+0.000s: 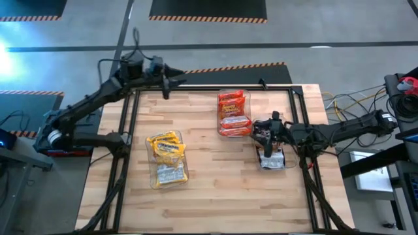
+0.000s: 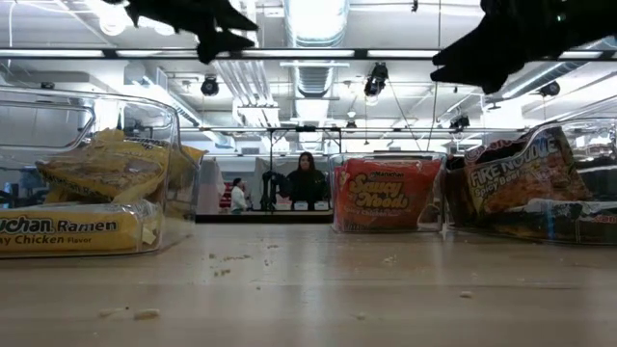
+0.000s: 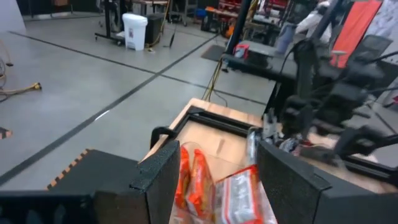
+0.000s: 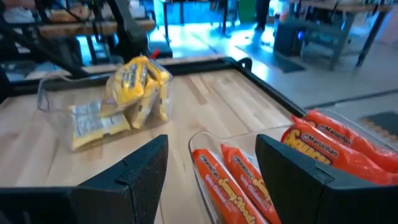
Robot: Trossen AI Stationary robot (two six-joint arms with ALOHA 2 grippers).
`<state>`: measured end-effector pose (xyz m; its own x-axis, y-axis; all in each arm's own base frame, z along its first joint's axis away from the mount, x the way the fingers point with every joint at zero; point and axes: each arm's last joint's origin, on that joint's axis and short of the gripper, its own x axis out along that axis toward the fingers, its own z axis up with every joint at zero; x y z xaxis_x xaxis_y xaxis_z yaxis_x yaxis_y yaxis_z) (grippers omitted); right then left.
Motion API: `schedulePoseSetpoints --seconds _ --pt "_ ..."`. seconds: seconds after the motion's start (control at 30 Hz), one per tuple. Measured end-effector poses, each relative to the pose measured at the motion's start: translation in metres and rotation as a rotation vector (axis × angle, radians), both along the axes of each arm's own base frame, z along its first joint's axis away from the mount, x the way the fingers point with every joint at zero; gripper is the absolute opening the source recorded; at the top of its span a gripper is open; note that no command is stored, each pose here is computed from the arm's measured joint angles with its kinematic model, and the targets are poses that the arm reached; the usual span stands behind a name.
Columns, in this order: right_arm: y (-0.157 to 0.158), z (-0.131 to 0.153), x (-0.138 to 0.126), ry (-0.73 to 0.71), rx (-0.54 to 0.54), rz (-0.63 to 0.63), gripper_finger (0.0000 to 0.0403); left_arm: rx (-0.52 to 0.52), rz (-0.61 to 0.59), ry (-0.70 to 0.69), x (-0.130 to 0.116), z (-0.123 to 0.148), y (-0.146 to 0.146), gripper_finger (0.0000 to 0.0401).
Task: Sort Maruchan noodles
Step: Return to Home Position
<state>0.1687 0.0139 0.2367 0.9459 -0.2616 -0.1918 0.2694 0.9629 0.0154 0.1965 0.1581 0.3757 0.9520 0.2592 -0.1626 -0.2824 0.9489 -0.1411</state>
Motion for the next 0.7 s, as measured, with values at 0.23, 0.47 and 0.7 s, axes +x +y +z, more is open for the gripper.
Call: schedulePoseSetpoints --seconds 0.23,0.47,0.7 --pt "-0.001 -0.035 -0.007 -0.093 -0.030 0.007 0.0233 -0.026 0.003 -0.014 -0.037 0.017 -0.033 0.0194" --pt "-0.003 -0.059 -0.017 -0.151 0.001 0.004 0.0233 -0.075 0.005 -0.033 -0.066 0.011 -0.061 0.0194" --pt "-0.003 -0.075 -0.025 -0.163 0.005 0.025 0.0233 -0.137 0.001 -0.071 -0.090 -0.027 -0.084 0.0194"
